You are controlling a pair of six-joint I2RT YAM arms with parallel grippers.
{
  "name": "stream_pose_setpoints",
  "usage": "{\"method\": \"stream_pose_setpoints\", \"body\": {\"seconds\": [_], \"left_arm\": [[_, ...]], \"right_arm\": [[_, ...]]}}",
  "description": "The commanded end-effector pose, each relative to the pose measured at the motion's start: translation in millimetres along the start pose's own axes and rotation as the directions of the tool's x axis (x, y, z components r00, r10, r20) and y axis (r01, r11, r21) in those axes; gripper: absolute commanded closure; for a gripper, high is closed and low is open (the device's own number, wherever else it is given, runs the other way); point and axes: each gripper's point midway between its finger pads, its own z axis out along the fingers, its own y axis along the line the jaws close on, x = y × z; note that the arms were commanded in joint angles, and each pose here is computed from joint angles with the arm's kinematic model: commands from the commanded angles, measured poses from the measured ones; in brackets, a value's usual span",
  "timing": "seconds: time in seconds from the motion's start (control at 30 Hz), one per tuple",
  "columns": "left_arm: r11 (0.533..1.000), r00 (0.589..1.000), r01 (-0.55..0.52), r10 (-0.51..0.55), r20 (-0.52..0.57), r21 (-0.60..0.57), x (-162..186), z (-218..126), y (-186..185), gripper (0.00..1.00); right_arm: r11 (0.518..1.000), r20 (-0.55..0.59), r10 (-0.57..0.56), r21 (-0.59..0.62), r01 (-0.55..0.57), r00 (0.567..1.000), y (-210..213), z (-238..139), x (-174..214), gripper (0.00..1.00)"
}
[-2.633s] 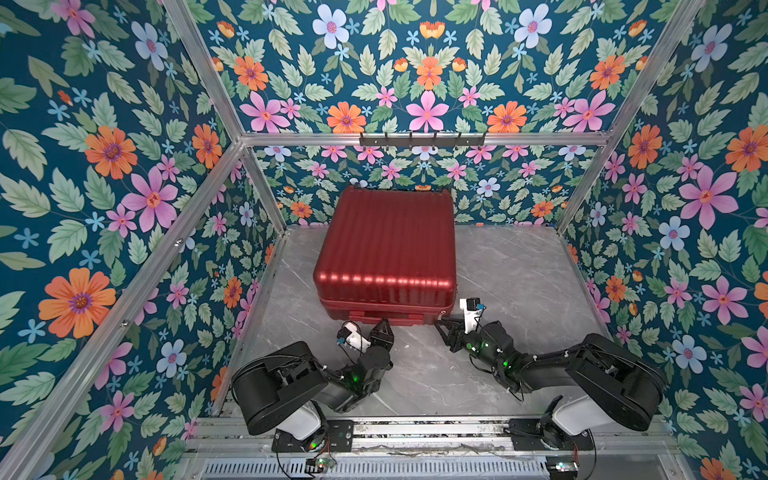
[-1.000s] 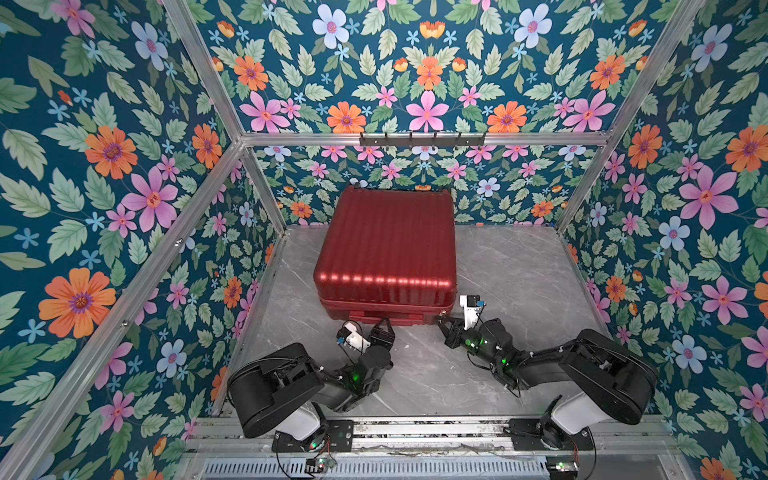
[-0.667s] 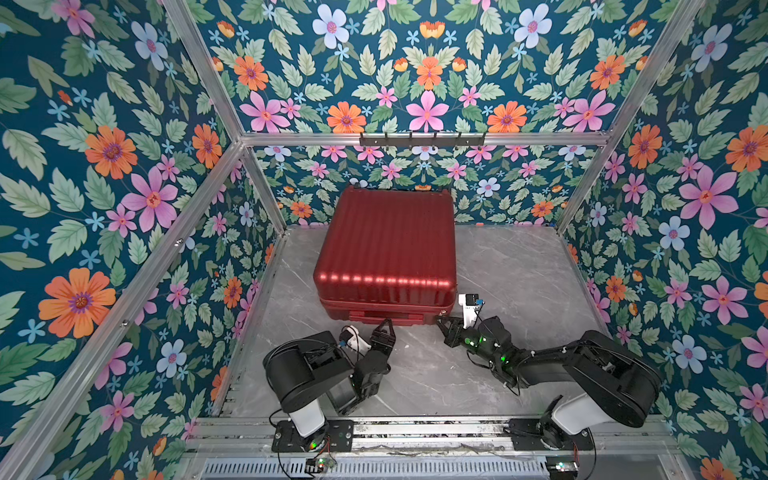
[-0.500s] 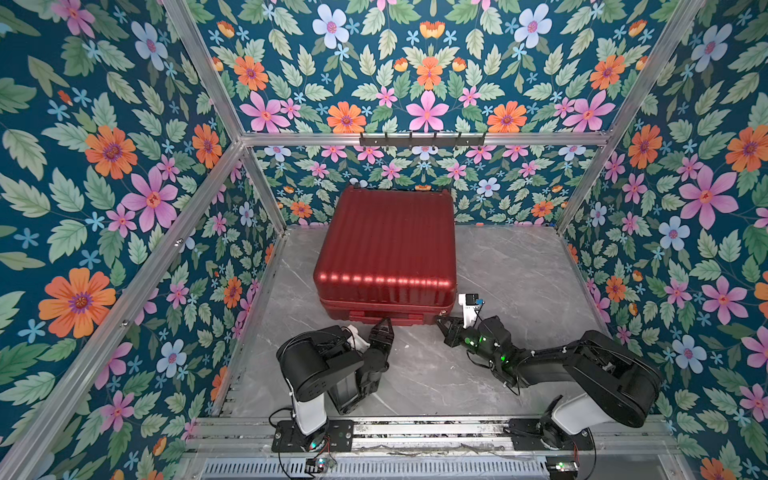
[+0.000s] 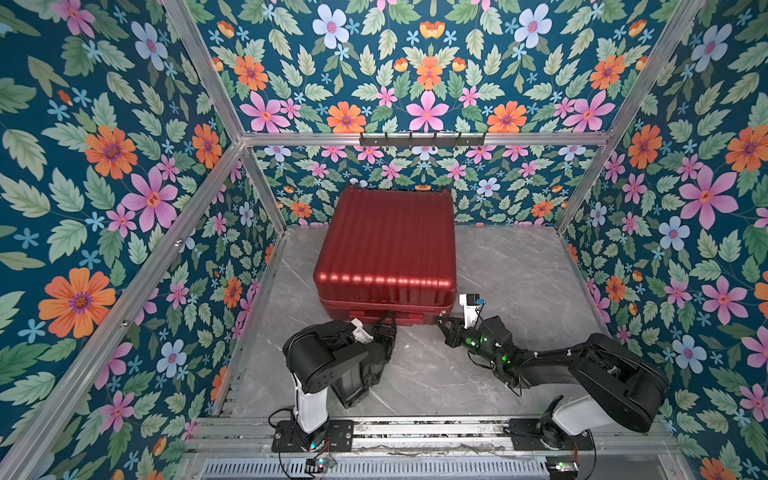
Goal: Pack the luggage
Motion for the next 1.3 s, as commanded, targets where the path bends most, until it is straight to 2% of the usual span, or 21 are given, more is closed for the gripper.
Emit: {"method": "stream_pose_setpoints", "body": {"seconds": [0.0, 0.17, 0.27, 0.37, 0.5, 0.8, 1.27], "left_arm": [[0.999, 0.999, 0.035, -0.035, -0.003, 0.012, 1.4, 4.5, -2.2, 0.59], [0.999, 0.999, 0.042, -0.042, 0.005, -0.001, 0.6, 5.8, 3.3, 0.62], [0.999, 0.999, 0.042, -0.042, 0.013, -0.008, -0.9, 5.7, 6.0, 0.67], [0.999, 0.999, 0.034, -0.034, 0.018, -0.007, -2.1, 5.9, 5.7, 0.78], [1.000, 0.999, 0.024, -0.023, 0.032, -0.009, -6.5, 3.2, 5.9, 0.99], [0.999, 0.995, -0.041, 0.042, 0.092, -0.011, -25.4, -10.5, 1.8, 1.00], [0.998, 0.994, -0.055, 0.057, 0.091, -0.025, -29.6, -16.8, 4.3, 1.00]], "right_arm": [[0.999, 0.027, -0.019, -0.041, 0.021, 0.999, 10.5, 0.5, -7.5, 1.00], [0.999, 0.034, -0.023, -0.041, 0.025, 0.999, 10.8, 1.2, -9.3, 1.00], [0.999, 0.034, -0.023, -0.040, 0.024, 0.999, 10.8, 1.8, -9.4, 1.00], [0.999, 0.036, -0.027, -0.034, 0.028, 0.999, 10.2, 2.3, -10.1, 1.00], [0.999, 0.052, -0.033, 0.003, 0.033, 0.998, 3.7, 3.0, -13.4, 1.00], [0.998, 0.097, -0.001, 0.057, -0.005, 0.995, -9.1, -0.8, -20.3, 1.00], [0.983, 0.123, 0.003, 0.181, -0.025, 0.992, -37.8, -27.5, -20.5, 1.00]]}}
